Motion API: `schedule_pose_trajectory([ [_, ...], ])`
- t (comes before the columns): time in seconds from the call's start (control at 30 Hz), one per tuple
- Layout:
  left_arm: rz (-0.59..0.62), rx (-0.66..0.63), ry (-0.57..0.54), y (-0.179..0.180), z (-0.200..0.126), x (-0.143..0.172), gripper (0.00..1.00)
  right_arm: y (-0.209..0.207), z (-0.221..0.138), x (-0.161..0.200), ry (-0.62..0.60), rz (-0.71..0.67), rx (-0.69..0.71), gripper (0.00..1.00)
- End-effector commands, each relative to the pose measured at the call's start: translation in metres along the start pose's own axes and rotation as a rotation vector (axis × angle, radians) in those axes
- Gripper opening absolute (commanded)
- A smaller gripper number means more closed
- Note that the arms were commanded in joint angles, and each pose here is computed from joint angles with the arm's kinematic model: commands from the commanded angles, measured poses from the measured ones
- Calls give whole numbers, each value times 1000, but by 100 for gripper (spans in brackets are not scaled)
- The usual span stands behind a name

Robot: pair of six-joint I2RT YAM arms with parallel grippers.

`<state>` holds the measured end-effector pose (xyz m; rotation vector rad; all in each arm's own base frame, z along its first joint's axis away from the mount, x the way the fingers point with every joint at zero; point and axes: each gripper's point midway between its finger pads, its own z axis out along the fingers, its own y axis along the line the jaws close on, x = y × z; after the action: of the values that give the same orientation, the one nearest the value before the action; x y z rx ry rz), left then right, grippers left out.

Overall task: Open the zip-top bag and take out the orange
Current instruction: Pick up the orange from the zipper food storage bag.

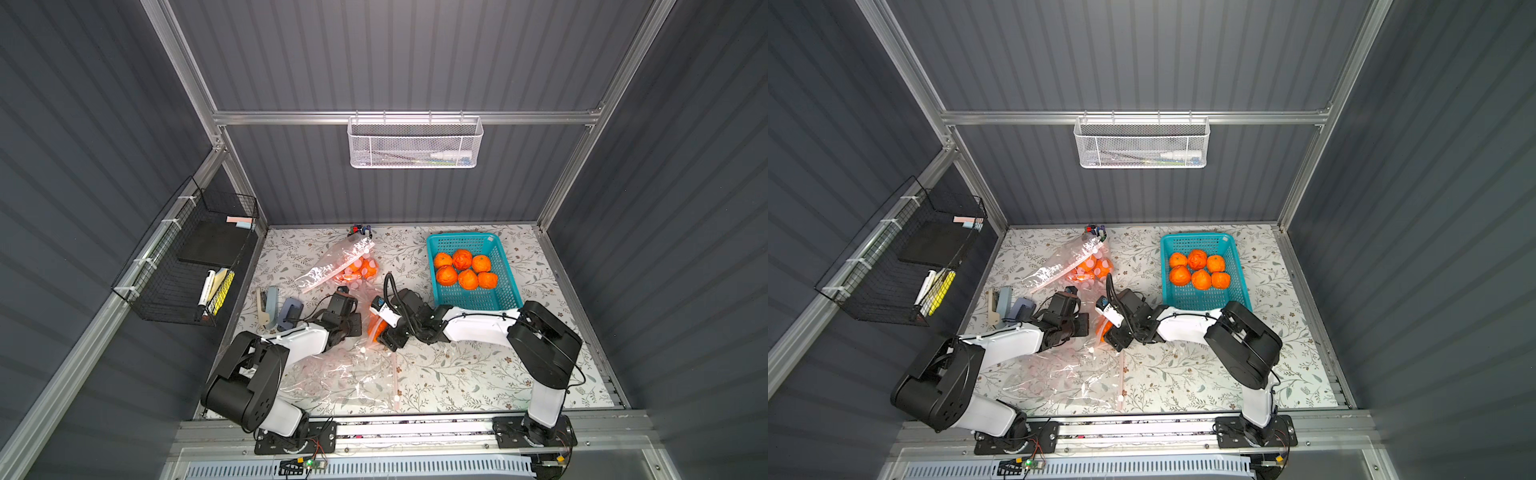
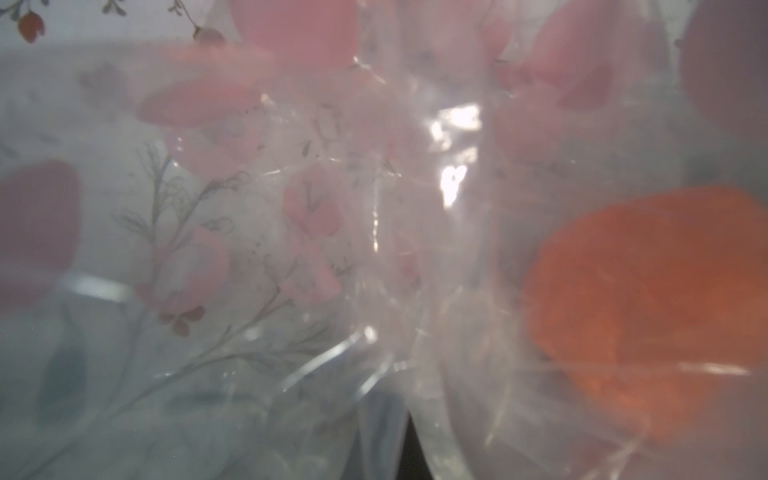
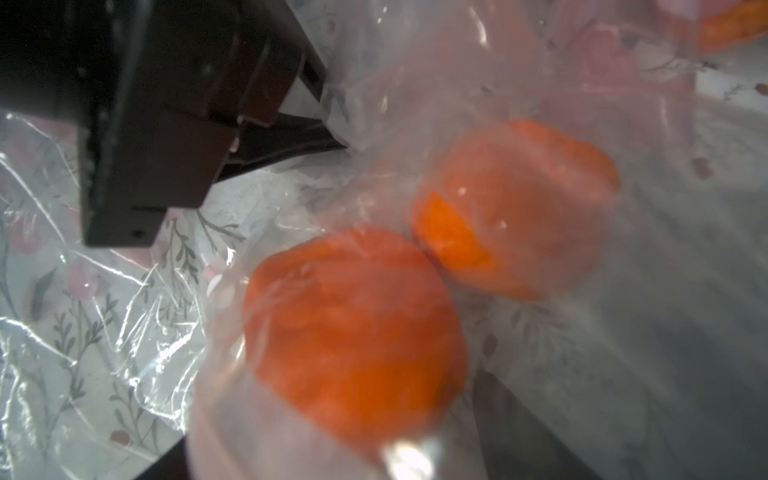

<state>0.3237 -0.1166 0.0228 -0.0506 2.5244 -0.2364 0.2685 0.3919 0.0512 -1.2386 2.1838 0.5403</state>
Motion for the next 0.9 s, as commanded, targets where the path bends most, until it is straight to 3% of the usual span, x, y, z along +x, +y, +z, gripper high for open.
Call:
schedule_pose_trajectory([
  [0.0, -4, -43, 88, 13, 3, 26, 0, 10, 4, -13, -22, -31, -62, 77],
  [0.2, -6, -44, 90, 13, 4, 26, 0, 21, 4, -16, -33, -32, -131, 52],
  [0.33, -5, -43, 91, 13, 3, 27, 0, 24, -6, -8, -26, -30, -139, 42],
  [0.67, -6, -43, 88, 13, 3, 26, 0, 20, -78, 23, 19, -20, -84, 41],
  [0.87, -6, -42, 86, 13, 2, 26, 0, -35, -147, -1, -146, 150, 50, 39],
])
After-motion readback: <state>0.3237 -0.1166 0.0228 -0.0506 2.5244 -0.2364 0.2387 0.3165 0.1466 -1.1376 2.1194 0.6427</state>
